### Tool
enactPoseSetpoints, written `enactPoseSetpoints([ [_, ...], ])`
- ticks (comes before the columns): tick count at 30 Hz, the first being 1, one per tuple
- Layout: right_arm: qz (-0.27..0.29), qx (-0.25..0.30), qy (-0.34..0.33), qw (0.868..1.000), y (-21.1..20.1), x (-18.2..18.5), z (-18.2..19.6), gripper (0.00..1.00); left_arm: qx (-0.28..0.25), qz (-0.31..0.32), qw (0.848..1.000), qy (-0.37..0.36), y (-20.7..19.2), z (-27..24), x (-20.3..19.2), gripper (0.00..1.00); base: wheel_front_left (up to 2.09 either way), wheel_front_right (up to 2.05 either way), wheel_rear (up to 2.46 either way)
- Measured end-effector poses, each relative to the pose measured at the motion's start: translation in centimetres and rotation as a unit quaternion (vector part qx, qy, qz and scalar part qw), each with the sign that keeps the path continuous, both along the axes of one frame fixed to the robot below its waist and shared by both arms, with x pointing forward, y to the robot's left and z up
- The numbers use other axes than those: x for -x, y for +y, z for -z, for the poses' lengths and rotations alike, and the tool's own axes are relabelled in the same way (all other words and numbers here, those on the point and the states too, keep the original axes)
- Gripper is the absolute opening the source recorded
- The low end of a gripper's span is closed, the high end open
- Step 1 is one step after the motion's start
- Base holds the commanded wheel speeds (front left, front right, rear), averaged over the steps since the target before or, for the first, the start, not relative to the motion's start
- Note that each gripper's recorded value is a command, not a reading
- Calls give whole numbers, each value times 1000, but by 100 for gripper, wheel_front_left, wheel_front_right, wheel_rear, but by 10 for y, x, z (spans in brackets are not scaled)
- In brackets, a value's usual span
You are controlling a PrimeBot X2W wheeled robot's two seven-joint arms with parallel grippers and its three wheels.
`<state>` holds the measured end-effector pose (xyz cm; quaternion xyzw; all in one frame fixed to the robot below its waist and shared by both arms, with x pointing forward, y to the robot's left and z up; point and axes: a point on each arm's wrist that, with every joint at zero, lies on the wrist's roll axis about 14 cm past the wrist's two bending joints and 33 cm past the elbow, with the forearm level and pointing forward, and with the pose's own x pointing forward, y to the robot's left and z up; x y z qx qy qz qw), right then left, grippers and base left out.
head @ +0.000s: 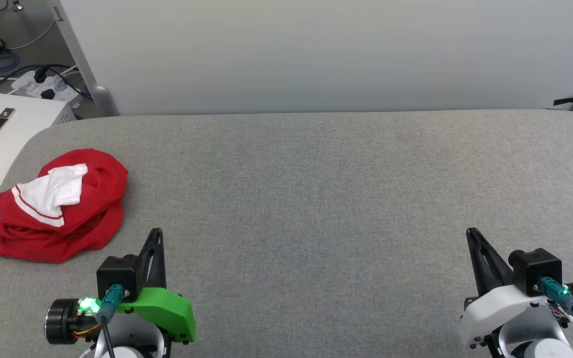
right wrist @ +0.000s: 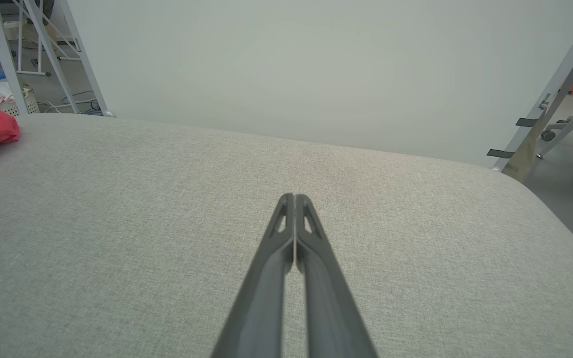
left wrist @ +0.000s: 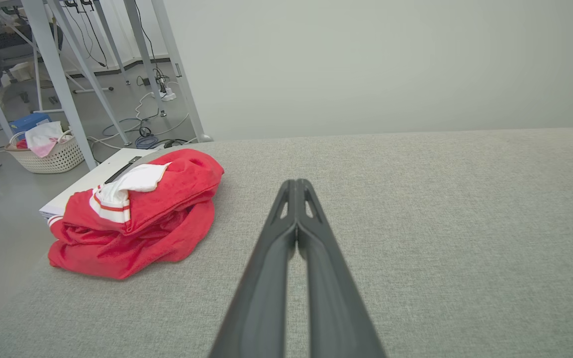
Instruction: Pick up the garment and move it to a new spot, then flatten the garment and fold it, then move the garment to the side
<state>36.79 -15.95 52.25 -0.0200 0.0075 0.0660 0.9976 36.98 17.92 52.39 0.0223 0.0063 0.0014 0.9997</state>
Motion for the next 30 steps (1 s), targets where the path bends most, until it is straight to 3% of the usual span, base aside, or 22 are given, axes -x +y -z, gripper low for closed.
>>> enactPoseSetpoints([
  [30, 0, 0, 0, 1000, 0, 0, 0, 0, 0, 0, 1000, 0, 0, 0, 0, 0, 0, 0, 0],
])
